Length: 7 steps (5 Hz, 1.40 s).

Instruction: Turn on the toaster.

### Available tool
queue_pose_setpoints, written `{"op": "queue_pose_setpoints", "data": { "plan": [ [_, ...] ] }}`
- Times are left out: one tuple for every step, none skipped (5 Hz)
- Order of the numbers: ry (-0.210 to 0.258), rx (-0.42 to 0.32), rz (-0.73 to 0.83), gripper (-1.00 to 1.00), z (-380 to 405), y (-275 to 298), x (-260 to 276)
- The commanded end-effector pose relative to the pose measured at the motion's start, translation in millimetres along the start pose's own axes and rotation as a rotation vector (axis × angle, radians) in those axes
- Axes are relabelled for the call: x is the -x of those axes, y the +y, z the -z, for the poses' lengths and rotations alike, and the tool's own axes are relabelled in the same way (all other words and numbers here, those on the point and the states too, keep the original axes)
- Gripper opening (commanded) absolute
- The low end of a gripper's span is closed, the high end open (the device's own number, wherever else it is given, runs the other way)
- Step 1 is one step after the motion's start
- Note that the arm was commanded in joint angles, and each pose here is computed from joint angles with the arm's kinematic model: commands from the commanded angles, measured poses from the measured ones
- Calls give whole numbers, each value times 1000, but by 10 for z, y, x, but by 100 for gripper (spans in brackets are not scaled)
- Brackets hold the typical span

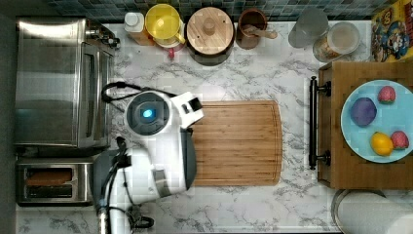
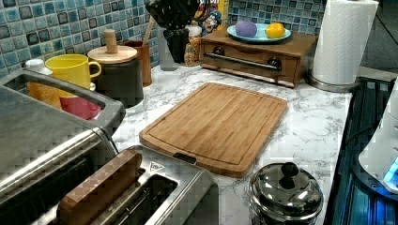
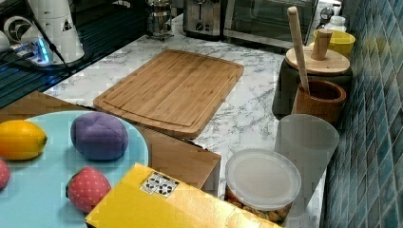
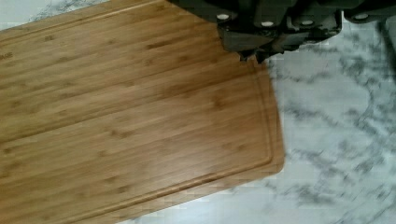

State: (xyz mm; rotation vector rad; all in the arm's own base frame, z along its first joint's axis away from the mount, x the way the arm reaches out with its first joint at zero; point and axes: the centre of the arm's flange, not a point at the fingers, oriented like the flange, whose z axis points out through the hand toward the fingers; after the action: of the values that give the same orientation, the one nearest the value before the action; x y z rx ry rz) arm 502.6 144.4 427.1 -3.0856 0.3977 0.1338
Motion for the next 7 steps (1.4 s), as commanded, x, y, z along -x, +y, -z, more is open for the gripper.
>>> {"op": "queue_pose_setpoints", "data": {
  "plan": [
    [-51, -15, 253, -100, 99, -950, 1024],
    [-77, 0, 299, -100, -42, -1132, 1231],
    [-65, -2, 341, -100, -22, -1279, 1419],
    [-67, -25, 373, -100, -174, -1237, 1391],
    [-108, 7, 402, -100, -361, -1307, 1472],
    [-140, 30, 424, -100, -537, -1374, 1586],
    [-139, 21, 439, -100, -652, -1407, 1706]
  ]
}}
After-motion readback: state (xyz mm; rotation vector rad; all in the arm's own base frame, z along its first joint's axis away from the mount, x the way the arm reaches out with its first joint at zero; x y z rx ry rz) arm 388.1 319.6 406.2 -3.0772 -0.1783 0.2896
